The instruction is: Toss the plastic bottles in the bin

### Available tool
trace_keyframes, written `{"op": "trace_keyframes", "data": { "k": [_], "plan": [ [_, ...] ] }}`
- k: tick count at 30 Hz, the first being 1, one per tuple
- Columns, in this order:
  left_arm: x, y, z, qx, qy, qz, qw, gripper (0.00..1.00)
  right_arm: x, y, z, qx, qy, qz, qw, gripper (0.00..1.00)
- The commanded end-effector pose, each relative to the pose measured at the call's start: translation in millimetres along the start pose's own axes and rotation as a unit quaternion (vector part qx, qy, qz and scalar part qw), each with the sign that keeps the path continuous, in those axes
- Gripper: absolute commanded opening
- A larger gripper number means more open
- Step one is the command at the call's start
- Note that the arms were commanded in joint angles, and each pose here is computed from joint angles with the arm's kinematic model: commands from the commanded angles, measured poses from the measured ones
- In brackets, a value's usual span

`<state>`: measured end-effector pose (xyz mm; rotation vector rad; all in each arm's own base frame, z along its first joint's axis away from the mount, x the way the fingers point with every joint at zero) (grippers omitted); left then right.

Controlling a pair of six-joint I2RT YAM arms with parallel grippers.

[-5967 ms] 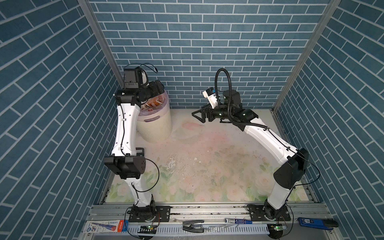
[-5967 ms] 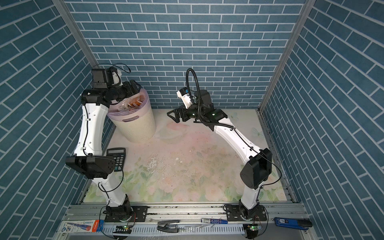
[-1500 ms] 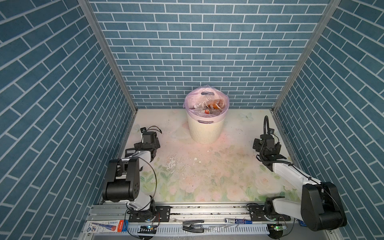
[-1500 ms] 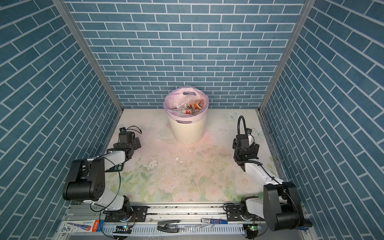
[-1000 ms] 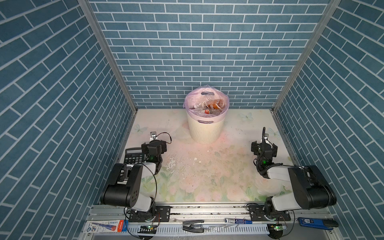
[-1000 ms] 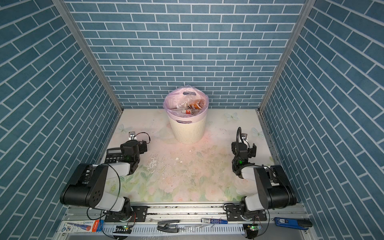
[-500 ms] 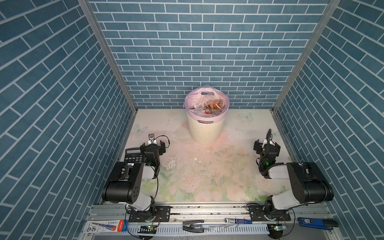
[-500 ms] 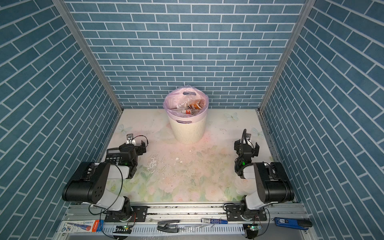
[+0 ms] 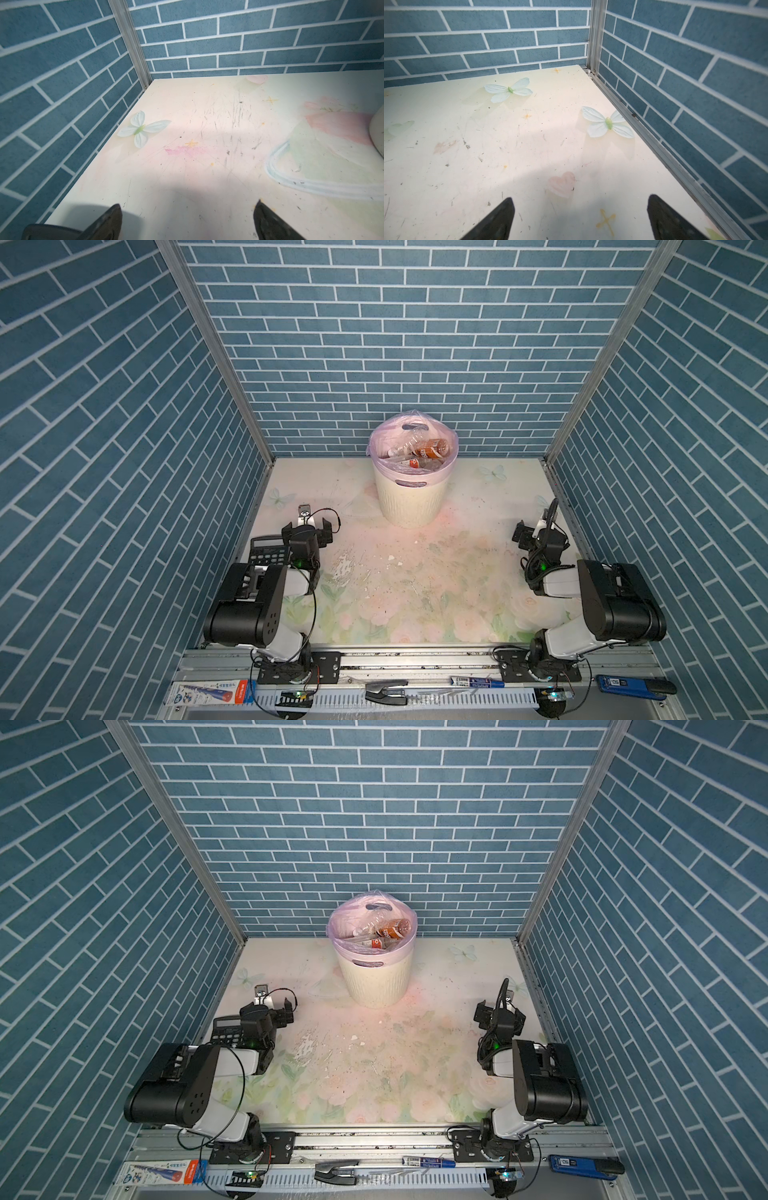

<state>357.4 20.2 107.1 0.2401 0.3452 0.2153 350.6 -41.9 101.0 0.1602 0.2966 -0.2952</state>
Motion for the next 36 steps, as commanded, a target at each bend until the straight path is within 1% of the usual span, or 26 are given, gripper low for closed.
{"op": "trace_keyframes", "data": {
  "k": [1,9,36],
  "plan": [
    [2.3,-0.6,0.1,0.005,0.003,-0.001,1.000,0.99,5.4,6.9,2.9,-0.005,0.007,0.011,1.000,0.99],
    [2.3,-0.3,1.0,0.005,0.002,-0.001,1.000,0.99,8.6,10.8,1.1,-0.011,0.019,0.019,1.000,0.99],
    [2.4,-0.6,0.5,0.005,0.003,-0.001,1.000,0.99,8.3,12.7,1.0,-0.013,0.021,0.026,0.999,0.99]
  ]
}}
Point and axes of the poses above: each gripper's point midway between its finger pads, its own x axis out along the fingers, its own y axis along the line the jaws close on, z = x × y, the point moved 3 cm from there along -x, back along the fingers, and after that the axes turned 9 degrees about x, right-handed, at the moved point
